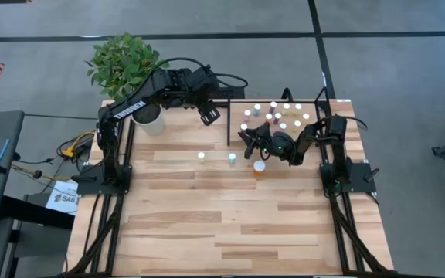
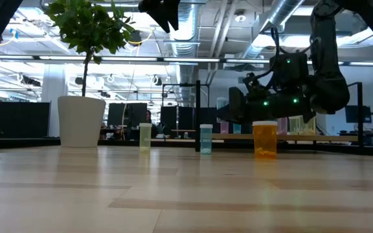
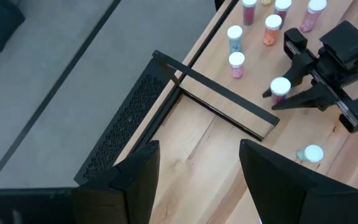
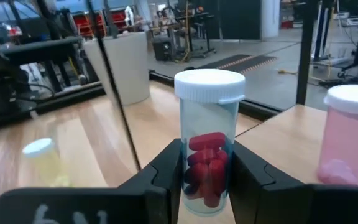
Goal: Pick and place medicine bottles onto shelf by color
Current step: Put the blue pill bottle on the shelf
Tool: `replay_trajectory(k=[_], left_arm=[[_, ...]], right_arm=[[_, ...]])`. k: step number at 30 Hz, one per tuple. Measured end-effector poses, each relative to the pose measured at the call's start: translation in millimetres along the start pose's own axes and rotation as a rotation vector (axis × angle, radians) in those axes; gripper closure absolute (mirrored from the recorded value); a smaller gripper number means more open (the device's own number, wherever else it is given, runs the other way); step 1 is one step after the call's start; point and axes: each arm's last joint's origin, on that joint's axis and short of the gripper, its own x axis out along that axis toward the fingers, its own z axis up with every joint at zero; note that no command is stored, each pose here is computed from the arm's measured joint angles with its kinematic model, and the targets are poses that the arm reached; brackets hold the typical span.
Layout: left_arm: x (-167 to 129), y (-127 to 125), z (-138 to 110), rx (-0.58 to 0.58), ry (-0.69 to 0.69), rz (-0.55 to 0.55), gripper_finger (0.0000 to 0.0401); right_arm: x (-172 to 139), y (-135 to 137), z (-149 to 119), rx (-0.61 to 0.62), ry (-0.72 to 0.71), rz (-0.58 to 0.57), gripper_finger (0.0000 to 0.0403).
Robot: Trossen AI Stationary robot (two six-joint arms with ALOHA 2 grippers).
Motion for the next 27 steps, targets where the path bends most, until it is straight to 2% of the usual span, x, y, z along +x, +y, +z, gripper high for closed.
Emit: replay_trajectory(k=[8, 14, 27], left_arm=[[0.1, 0.0, 0.0, -0.005, 0.000, 0.000, 0.0192], [0.1, 0.1, 0.0, -0.006, 0.000, 0.000, 0.0192], [0.1, 0.1, 0.0, -0.027, 0.000, 0.001, 0.0192]], right_arm=[[1.1, -7.9, -7.8, -0.013, 0.088, -0.039, 0.0289], [2.0, -6.9, -8.4, -0.016, 0.097, -0.038, 0.0289], [26.3, -1.2, -6.6, -0.028, 0.164, -0.052, 0.0289]])
